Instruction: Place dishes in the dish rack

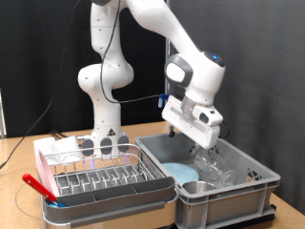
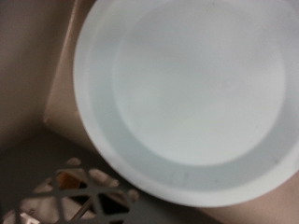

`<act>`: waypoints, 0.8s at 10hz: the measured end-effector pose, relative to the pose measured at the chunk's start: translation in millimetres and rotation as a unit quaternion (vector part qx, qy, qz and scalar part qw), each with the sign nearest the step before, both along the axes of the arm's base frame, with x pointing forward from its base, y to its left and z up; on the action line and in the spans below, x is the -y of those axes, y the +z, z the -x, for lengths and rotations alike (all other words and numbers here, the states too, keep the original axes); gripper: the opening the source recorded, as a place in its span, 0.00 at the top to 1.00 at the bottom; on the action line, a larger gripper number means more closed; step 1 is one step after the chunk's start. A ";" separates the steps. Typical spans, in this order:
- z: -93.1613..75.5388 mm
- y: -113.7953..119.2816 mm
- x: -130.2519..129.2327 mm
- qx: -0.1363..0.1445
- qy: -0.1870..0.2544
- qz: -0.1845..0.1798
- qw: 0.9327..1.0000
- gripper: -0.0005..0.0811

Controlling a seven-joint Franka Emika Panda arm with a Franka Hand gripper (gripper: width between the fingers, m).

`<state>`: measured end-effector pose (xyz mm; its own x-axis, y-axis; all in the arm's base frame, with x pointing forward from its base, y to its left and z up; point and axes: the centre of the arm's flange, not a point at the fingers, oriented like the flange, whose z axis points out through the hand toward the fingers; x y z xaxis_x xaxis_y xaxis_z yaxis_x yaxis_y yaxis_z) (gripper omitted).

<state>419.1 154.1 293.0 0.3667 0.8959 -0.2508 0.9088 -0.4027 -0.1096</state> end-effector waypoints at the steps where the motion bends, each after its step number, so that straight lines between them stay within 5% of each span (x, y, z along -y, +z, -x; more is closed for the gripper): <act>1: -3.6 -12.9 -4.3 0.000 0.003 0.001 1.000 0.01; 8: -10.9 -73.5 -31.2 0.004 -0.008 0.009 1.000 0.01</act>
